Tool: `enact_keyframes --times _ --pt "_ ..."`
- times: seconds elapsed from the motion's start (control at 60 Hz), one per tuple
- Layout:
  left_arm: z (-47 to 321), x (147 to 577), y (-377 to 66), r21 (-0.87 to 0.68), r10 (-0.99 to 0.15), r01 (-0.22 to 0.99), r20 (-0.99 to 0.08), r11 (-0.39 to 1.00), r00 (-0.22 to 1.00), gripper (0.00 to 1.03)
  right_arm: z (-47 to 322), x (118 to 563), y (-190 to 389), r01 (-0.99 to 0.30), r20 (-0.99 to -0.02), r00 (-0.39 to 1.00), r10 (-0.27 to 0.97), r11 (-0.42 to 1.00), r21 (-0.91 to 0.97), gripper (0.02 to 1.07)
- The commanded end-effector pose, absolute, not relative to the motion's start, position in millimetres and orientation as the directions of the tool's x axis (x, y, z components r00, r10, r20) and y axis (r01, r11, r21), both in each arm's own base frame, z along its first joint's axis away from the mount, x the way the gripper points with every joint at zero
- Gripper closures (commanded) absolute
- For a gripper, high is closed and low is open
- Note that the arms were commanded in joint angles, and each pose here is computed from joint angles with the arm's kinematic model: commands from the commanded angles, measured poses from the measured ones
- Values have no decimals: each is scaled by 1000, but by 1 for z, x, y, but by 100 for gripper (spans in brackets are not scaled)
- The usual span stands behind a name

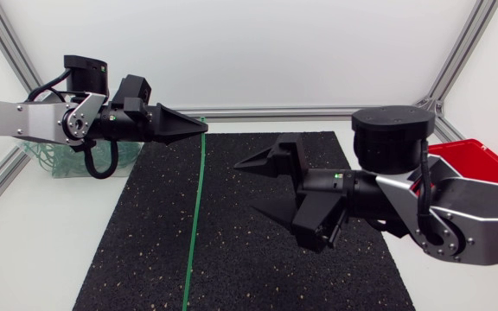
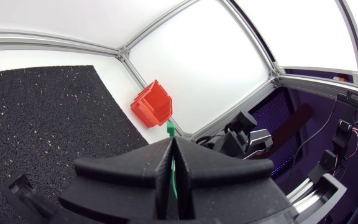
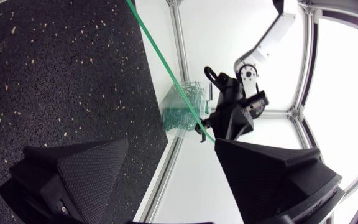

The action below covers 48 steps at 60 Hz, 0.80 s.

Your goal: Take a green cable tie from the red box, thread the tail through the head to close it, then place it in the transparent bin on the left.

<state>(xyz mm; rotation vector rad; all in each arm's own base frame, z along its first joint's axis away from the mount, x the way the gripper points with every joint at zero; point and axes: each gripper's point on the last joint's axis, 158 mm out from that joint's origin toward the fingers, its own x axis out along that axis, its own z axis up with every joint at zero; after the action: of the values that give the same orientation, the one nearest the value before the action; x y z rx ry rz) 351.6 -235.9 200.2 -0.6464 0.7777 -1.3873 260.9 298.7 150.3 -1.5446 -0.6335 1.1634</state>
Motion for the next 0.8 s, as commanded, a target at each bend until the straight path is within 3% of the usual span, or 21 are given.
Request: enact_keyframes --times 0.0,0.533,0.783 --pt "197 357 -236 -793 -996 604 -94 79 8 100 130 240 309 -112 -387 337 859 -371 -922 6" --pt "188 349 -242 -820 -995 567 -100 73 -17 100 97 161 351 -5 -431 144 891 -435 -900 6" --pt "184 341 -250 -828 -994 558 -102 62 -41 100 83 147 364 47 -396 122 910 -404 -914 22"
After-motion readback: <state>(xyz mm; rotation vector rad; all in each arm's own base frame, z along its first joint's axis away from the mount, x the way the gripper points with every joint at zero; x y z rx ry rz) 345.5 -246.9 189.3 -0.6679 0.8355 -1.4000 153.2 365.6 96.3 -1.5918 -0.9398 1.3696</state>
